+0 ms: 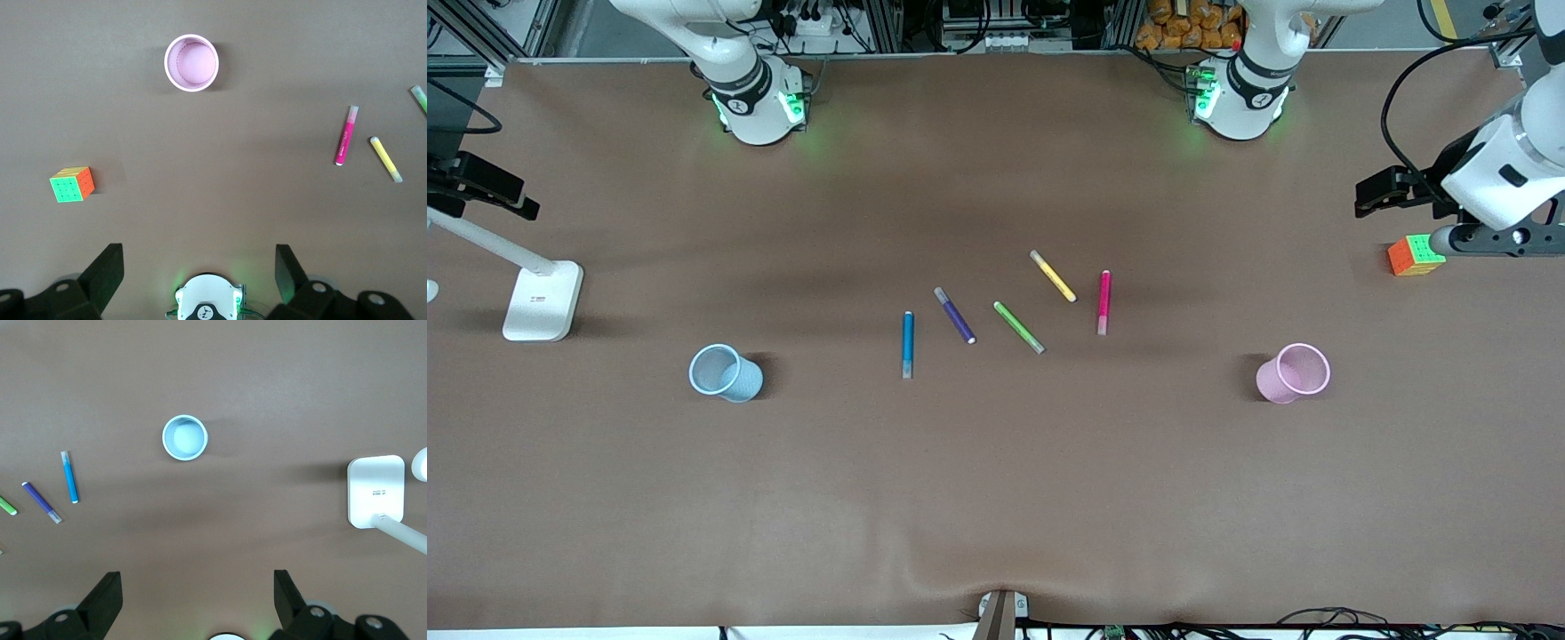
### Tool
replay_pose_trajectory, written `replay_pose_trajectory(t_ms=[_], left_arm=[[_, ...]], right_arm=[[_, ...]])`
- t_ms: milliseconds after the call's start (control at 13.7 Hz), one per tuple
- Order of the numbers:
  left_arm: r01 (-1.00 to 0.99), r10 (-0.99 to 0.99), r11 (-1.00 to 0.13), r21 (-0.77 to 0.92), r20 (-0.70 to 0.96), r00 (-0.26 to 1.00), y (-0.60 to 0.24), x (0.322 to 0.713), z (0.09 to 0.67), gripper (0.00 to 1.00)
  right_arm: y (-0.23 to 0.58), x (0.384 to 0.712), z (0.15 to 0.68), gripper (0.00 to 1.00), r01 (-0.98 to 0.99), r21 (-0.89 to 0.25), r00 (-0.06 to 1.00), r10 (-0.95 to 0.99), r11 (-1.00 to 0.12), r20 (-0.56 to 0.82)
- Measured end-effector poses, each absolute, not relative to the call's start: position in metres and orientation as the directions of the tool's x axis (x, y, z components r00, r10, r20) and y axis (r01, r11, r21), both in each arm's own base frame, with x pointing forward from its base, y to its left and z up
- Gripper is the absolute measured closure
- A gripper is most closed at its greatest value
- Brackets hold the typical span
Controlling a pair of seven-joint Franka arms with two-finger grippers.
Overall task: Place pink and blue markers in matching cups
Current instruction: 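Move the left gripper toward the pink marker while the right gripper starts reaching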
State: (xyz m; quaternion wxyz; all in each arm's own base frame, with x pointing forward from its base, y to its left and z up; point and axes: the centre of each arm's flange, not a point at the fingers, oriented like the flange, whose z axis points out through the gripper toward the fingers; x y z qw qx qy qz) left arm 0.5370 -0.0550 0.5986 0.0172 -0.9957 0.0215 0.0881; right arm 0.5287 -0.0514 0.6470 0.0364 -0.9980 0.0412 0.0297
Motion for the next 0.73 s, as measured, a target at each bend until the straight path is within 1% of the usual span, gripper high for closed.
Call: replay_pose_trajectory(t_ms=[512, 732], left_arm=[[-0.075, -0.067, -0.997, -0.033, -0.214, 0.975, -0.072, 0.547, 0.577, 0.00], [-0.084, -0.074, -0.996, -0.034, -0.233, 0.970, -0.077, 0.551, 0.566, 0.00]], right_arm=[[-0.049, 0.530, 0.646, 0.00, -0.080, -0.076, 0.995, -0.076, -0.994, -0.062], [-0.048, 0.537, 0.643, 0.00, -0.079, -0.077, 0.996, -0.076, -0.994, -0.041]])
